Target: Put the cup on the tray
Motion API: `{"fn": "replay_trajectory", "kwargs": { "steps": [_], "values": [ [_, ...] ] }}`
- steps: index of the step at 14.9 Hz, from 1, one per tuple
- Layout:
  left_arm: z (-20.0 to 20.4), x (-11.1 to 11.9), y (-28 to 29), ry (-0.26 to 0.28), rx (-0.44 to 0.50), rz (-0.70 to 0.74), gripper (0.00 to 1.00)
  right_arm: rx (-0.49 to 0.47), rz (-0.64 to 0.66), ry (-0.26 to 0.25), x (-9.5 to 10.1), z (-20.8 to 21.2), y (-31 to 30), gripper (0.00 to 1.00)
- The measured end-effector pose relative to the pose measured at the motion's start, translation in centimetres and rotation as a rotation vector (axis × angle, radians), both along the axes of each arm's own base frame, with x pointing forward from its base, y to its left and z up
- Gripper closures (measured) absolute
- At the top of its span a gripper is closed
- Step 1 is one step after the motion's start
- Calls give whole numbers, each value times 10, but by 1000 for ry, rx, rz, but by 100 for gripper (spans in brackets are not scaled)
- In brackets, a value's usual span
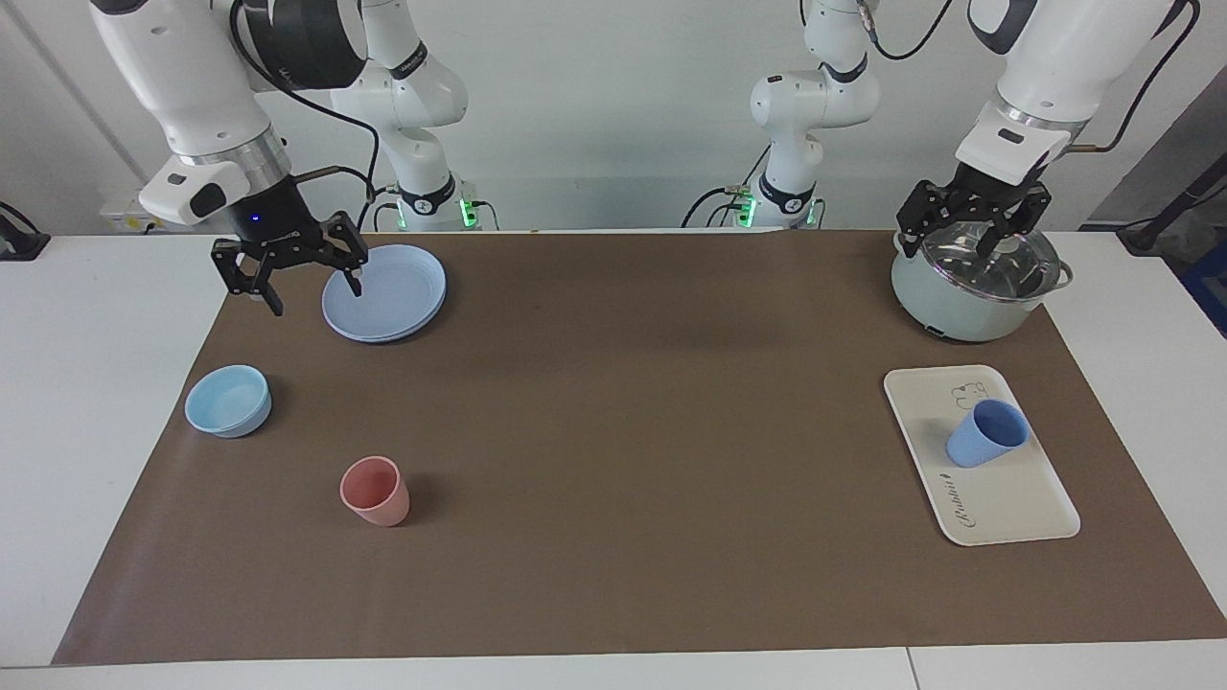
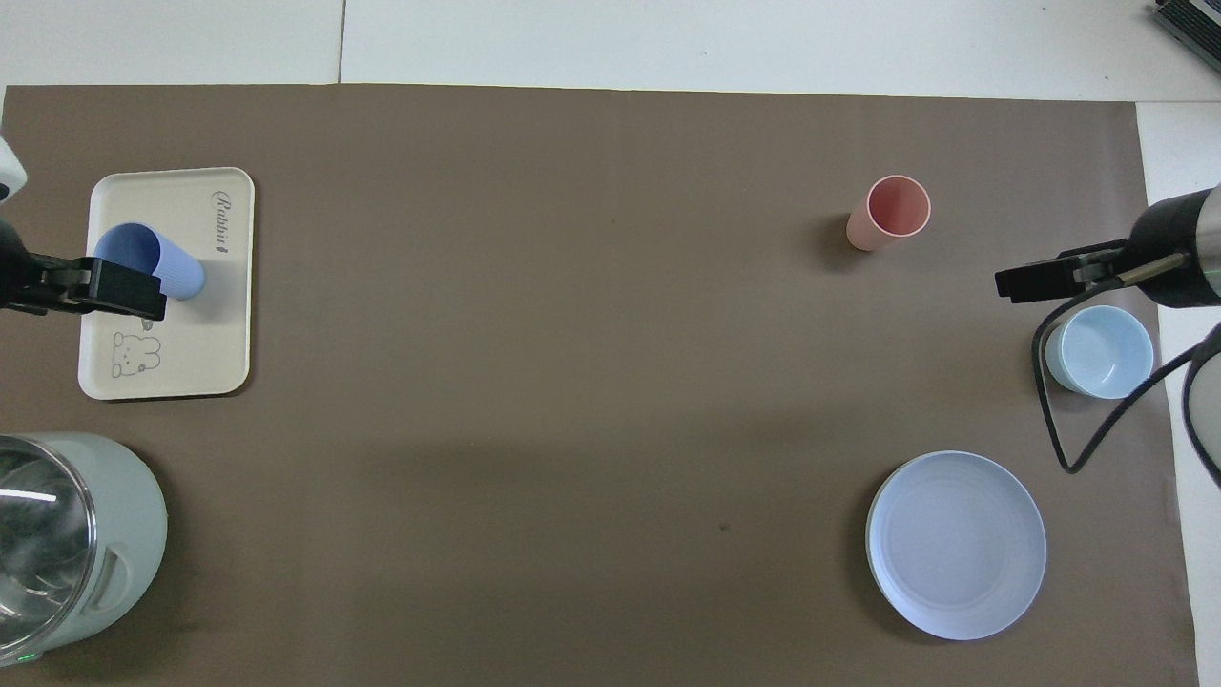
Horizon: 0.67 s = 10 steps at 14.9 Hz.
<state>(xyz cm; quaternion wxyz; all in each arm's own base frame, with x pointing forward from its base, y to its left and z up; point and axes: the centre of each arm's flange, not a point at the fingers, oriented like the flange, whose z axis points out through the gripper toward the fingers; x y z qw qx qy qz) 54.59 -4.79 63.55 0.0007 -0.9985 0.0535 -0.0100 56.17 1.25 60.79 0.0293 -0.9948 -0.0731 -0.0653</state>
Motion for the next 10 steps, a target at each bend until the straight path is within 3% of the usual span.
{"fn": "replay_trajectory", "kwargs": {
  "steps": [5,10],
  "values": [
    [-5,0,-1,7,-6,0,0,-10,-227,126,-30,37,3,0],
    [-14,1,-7,39,-30,-7,0,-8,-271,140,-37,45,-16,0]
  ]
}}
